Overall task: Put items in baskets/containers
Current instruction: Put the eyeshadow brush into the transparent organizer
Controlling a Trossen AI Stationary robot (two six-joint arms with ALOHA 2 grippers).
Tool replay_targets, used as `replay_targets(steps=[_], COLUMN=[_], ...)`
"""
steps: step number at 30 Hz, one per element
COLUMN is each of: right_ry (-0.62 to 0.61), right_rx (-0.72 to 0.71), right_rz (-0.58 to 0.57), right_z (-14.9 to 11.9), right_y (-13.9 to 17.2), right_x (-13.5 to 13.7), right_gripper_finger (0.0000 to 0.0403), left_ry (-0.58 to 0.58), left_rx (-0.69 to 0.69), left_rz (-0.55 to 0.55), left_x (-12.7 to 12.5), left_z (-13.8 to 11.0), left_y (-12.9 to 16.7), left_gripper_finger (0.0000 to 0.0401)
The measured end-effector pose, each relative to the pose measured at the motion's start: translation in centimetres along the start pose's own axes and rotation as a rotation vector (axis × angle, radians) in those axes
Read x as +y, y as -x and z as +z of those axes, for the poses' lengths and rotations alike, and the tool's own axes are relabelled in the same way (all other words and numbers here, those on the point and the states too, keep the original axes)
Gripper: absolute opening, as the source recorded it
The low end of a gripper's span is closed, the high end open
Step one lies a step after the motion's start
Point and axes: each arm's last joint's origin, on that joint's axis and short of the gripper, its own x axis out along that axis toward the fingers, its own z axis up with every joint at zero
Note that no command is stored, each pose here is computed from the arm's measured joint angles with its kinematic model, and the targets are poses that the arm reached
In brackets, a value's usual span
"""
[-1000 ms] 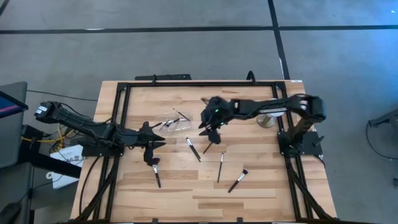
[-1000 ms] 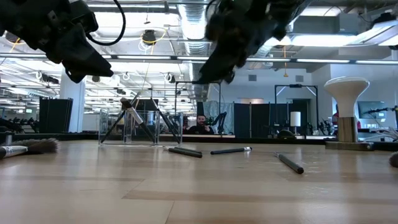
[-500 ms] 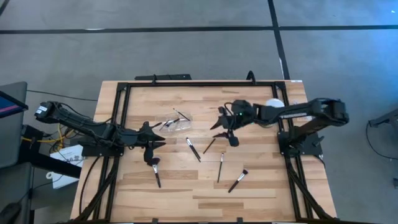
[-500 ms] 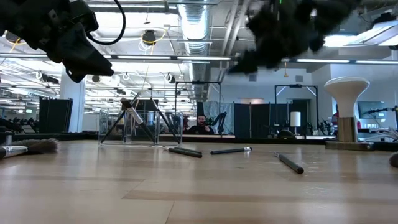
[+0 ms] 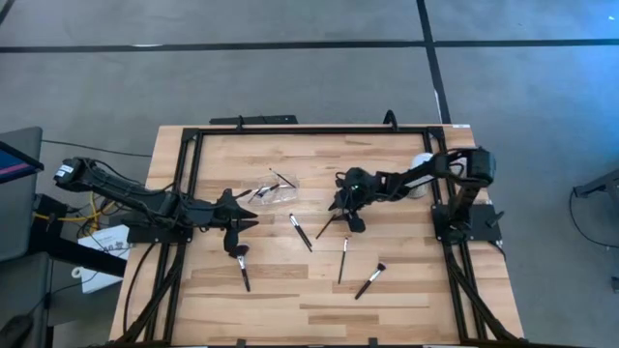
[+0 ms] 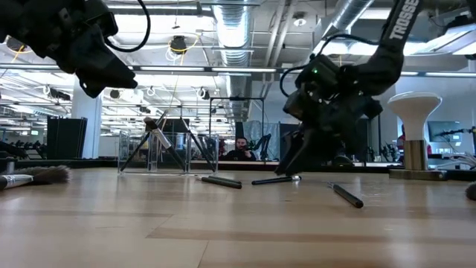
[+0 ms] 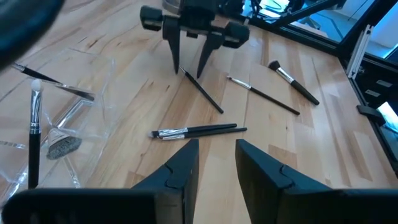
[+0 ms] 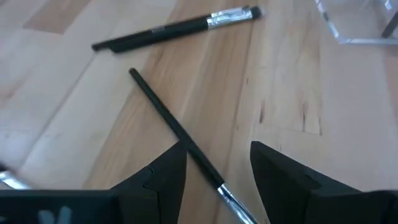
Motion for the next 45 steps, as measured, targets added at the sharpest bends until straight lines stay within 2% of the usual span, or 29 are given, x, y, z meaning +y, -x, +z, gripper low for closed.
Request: replay_targets(steps=[5,8,11,17,22,26,30,34,37,41,45], right_ry=[0.019,0.037,0.05,0.051,-0.005,0.02,0.03,0.088,0.126,0.235,0.304], right_rx=[0.019,0.027,0.021,-0.003,-0.042,-0.055,-0.064,-0.138,-0.13,-0.116,-0.141], right_rz=[0.024,0.038,0.038,0.066,0.058,0.05,0.036,0.03,0.013,0.001,-0.025], right_z=[-0.8,-1.4,-2.0,-2.5,-2.0,-0.8,0.6,3.7,5.7,8.9,11.5], right_y=[-1.1,-1.6,-1.9,-1.9,-2.0,-2.0,-1.7,-1.4,-1.9,-2.7,-3.1], right_x=[-0.2,-0.2,-0.5,-0.9,-0.7,-0.3,0.5,1.2,2.3,3.9,4.6], right_gripper_finger=[0.0165,0.0147,0.0111,0.0014,0.0021,0.0007,0.0012,0.0006,0.0006,0.0011,0.0007], left_ry=[0.005,0.005,0.007,0.014,-0.005,-0.015,-0.011,-0.032,-0.048,-0.049,-0.044], left_rx=[-0.012,-0.014,-0.017,-0.041,-0.077,-0.099,-0.098,-0.059,-0.078,-0.14,-0.142], left_rz=[-0.006,-0.006,-0.008,-0.005,-0.017,-0.026,-0.011,-0.067,-0.104,-0.105,-0.085], left_x=[-0.1,-0.1,-0.1,-0.1,-0.5,-1.0,-1.1,-1.2,-1.4,-1.2,-0.8], left_z=[0.1,0.1,0.2,0.4,0.7,0.7,0.4,-0.2,-0.3,-0.1,-0.2], left_y=[0.0,0.0,0.0,0.0,-0.6,-1.6,-3.1,-4.6,-5.7,-6.7,-7.3], left_gripper_finger=[0.0102,0.0102,0.0102,0.0102,0.0102,0.0102,0.0102,0.0102,0.0102,0.0102,0.0102])
